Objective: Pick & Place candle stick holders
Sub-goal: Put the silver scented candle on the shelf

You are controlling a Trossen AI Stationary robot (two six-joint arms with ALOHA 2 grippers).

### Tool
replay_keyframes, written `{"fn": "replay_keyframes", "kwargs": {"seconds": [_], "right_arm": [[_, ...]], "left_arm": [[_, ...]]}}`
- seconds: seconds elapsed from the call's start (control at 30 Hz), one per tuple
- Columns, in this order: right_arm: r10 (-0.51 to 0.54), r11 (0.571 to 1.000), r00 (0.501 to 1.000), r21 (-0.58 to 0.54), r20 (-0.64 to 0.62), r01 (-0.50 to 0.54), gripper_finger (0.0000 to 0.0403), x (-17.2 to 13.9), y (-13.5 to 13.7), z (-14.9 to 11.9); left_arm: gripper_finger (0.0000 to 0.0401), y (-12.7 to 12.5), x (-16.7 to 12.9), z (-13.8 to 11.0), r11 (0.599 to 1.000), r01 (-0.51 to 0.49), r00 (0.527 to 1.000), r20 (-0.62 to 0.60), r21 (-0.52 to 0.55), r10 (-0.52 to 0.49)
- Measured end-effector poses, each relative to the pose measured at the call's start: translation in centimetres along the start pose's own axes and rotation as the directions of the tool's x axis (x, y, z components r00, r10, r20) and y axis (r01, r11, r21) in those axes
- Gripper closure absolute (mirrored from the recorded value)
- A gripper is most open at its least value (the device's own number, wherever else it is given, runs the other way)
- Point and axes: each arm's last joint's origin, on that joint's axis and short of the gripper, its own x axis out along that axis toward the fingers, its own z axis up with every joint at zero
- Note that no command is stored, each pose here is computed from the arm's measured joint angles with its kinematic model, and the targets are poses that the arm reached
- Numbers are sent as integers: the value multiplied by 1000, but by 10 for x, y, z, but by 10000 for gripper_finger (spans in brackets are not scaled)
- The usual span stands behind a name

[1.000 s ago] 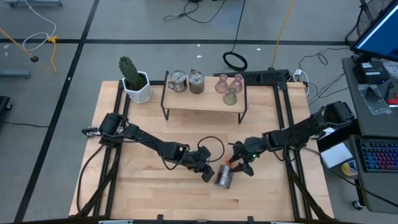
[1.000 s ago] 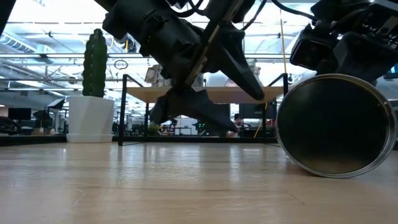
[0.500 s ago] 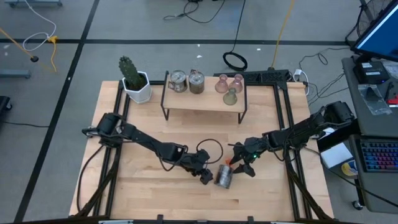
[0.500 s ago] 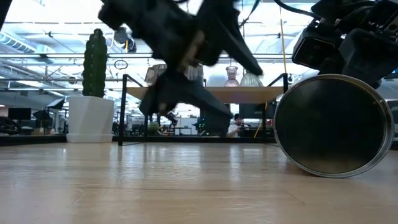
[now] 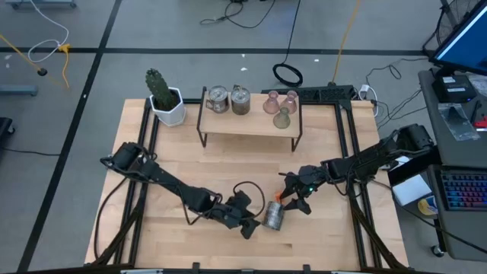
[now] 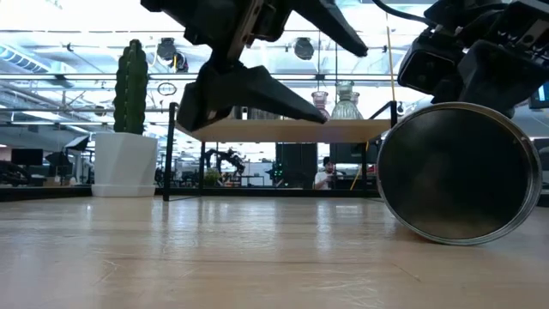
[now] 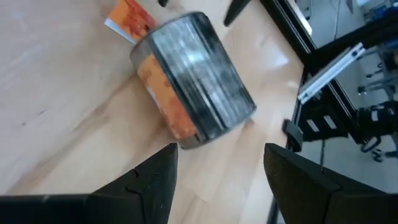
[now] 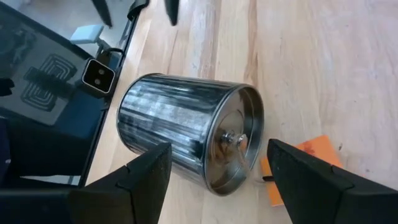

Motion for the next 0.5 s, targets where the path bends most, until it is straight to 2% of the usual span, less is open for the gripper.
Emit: {"fn": "replay_keyframes", "kwargs": {"seconds": [0.13, 0.5], "right_arm": [[19, 1000, 1000, 3, -5, -19, 147, 0, 0, 0], [19, 1000, 1000, 2, -6, -19, 147, 0, 0, 0]], "left_arm": [[164, 1, 3, -1, 1000, 2, 1000, 10, 9, -3], [165, -15, -2, -15, 995, 96, 995, 12, -30, -96]]}}
